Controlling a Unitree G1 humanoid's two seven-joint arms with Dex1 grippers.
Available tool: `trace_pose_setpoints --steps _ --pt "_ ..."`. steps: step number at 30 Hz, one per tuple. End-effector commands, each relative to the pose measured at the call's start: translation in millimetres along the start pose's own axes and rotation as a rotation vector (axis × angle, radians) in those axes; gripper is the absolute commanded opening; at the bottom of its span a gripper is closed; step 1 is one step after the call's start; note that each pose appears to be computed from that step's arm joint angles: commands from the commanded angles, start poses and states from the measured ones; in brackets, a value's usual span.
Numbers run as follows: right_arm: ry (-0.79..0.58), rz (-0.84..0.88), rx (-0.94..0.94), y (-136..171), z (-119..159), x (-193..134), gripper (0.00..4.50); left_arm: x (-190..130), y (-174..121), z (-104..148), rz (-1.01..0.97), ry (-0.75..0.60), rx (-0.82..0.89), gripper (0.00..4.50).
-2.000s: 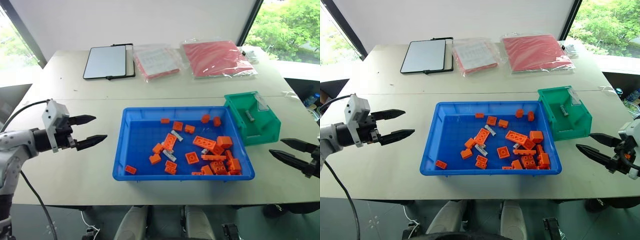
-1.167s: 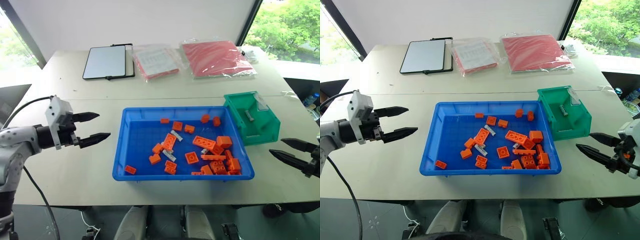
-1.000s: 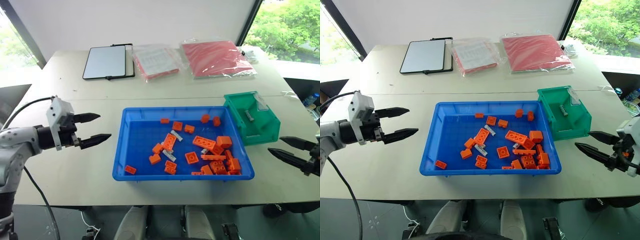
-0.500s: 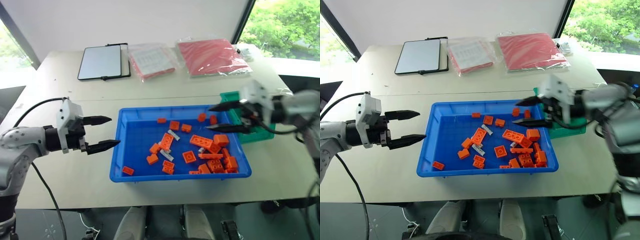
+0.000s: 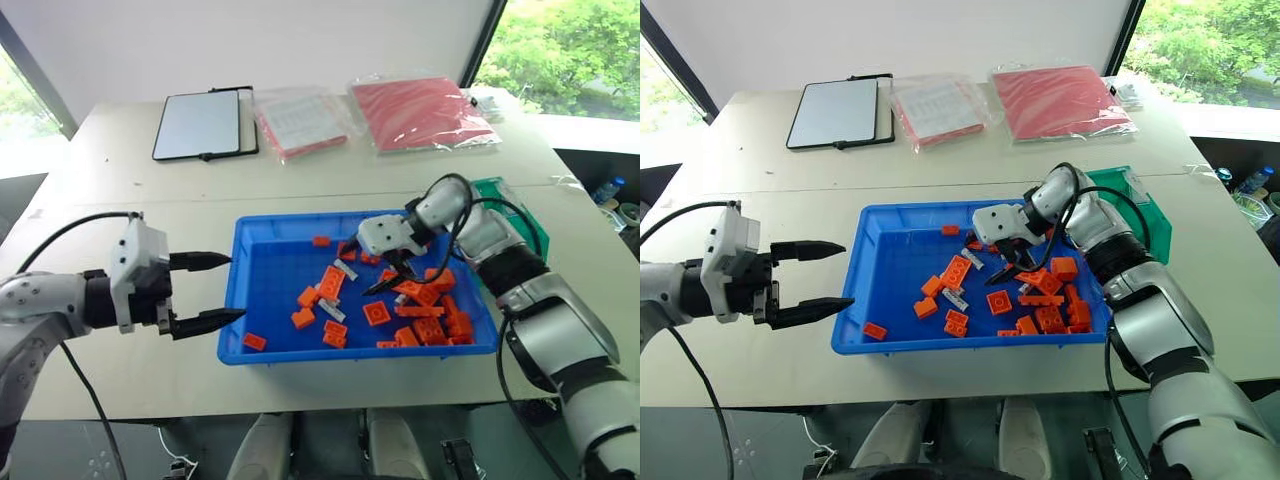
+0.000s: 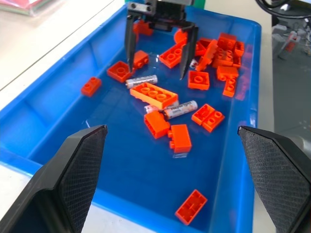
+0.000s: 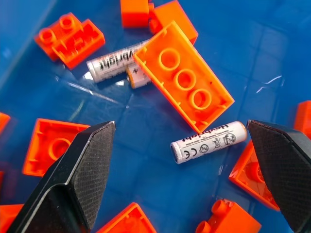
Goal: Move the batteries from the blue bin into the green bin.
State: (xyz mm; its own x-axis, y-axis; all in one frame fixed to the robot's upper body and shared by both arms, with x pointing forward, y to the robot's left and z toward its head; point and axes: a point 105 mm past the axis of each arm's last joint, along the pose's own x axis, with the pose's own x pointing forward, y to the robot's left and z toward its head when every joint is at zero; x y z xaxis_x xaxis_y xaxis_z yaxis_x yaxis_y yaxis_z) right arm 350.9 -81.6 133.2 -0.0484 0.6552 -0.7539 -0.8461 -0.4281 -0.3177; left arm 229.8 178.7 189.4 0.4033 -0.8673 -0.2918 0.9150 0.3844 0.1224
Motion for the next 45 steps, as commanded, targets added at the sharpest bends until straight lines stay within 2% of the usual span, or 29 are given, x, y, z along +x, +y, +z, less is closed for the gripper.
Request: trace_pose_setpoints --steps 1,14,17,21,29,33,37,42,45 --pt "0.001 -0.025 -0.068 -11.1 7.7 -0.8 4.43 -2.4 1.9 5.5 0.008 0.000 0.045 4.50" --pt "-0.057 -0.052 -0.068 -20.8 15.0 18.9 4.43 3.9 15.5 -0.9 -0.038 -0.005 0.040 4.50" --pt "-0.083 -0.057 -0.045 -21.7 16.7 17.8 3.57 5.9 18.0 0.4 -0.043 -0.012 0.045 4.50" --pt "-0.144 -0.098 -0.019 -26.9 26.4 11.4 1.67 8.6 19.7 0.9 -0.053 -0.016 0.051 4.50" --pt "-0.271 -0.200 0.012 -47.0 63.0 15.5 1.67 13.1 22.1 3.9 -0.064 -0.027 0.065 4.50" --pt "-0.256 -0.242 0.015 -50.7 64.5 23.4 1.67 13.8 23.7 5.8 -0.064 -0.030 0.071 4.50" --pt "-0.211 -0.364 0.086 -57.2 61.5 7.2 1.67 14.1 22.1 6.3 -0.059 -0.031 0.080 4.50" --pt "-0.223 -0.495 0.341 -33.0 69.4 -27.8 1.67 13.4 18.3 4.0 -0.055 -0.027 0.068 4.50" --pt "-0.220 -0.570 0.609 -9.4 65.7 -38.4 1.67 13.9 17.2 3.5 -0.058 -0.026 0.062 4.50"
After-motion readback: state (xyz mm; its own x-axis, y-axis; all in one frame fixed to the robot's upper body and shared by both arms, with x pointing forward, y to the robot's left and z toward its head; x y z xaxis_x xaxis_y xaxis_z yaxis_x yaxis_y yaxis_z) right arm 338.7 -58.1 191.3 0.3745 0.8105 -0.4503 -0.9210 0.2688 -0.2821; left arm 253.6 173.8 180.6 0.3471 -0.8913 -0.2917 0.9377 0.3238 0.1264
